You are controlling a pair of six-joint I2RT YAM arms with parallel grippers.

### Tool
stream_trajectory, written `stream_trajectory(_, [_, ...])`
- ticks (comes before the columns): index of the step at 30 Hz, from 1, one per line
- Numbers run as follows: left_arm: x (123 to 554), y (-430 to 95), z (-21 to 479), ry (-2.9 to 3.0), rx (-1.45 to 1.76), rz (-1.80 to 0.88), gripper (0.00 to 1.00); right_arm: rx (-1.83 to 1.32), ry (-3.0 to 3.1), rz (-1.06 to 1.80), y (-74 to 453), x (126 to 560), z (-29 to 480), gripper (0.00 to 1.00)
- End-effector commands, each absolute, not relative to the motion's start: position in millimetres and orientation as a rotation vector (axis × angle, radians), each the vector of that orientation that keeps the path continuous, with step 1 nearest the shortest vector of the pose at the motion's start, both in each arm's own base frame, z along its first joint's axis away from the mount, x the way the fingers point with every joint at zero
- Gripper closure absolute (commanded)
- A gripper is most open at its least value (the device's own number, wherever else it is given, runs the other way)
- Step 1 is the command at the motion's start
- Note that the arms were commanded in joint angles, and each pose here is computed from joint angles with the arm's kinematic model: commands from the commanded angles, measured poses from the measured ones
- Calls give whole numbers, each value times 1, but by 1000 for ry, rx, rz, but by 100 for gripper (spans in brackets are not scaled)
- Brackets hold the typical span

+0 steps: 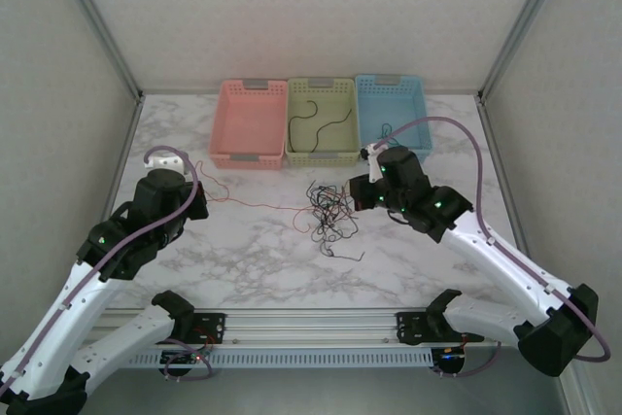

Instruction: Untangle the cables

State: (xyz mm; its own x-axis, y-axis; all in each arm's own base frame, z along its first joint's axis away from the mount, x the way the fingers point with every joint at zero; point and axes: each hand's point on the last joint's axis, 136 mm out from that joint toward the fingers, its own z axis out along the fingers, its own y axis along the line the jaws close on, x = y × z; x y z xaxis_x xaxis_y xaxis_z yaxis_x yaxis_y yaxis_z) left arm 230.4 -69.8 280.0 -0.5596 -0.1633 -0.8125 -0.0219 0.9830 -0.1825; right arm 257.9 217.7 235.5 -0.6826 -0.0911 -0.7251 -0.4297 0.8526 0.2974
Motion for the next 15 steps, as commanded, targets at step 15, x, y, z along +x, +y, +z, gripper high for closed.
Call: stream_trajectory(15, [228, -63, 277, 2163, -157, -152, 100, -195, 2300, 469, 161, 266, 236, 100])
